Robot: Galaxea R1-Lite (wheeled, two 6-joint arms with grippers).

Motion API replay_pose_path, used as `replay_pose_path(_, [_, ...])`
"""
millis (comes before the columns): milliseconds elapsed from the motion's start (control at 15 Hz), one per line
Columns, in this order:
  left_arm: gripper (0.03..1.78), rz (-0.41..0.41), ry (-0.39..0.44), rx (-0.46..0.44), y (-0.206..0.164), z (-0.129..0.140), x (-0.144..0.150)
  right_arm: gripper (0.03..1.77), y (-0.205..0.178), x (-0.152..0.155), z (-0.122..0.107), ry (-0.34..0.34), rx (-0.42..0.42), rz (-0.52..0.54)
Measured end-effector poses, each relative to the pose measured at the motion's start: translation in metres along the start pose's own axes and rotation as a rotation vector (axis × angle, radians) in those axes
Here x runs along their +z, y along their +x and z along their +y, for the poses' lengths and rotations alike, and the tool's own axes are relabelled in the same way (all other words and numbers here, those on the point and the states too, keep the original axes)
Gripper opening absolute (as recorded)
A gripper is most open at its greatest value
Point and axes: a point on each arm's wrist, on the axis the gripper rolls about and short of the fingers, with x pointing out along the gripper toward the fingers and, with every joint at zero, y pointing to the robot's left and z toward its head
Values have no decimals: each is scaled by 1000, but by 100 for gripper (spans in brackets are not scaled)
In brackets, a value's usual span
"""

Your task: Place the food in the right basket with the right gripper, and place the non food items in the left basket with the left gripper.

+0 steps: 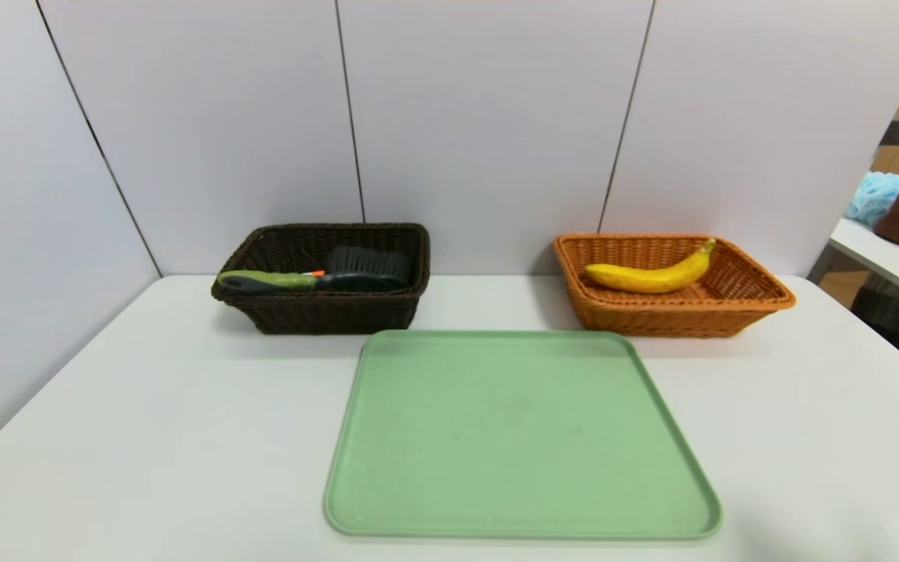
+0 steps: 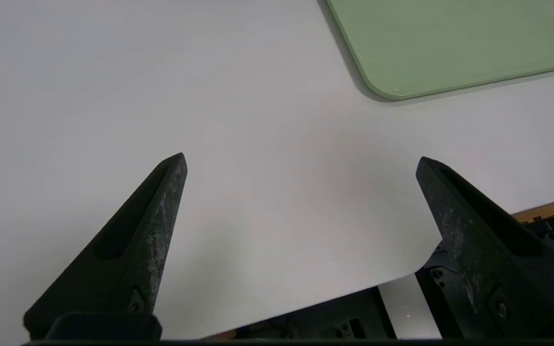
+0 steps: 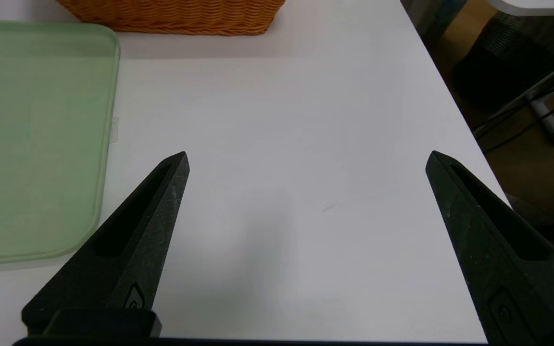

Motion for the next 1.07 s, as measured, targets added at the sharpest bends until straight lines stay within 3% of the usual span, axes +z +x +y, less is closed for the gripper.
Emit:
replay_pose_path(533, [169, -86, -66, -1, -14, -10, -24, 170, -14, -16, -8, 48, -65, -48])
replay_pose_path(1067, [169, -145, -38, -9, -19, -11, -45, 170, -26, -34, -12, 84, -108, -100])
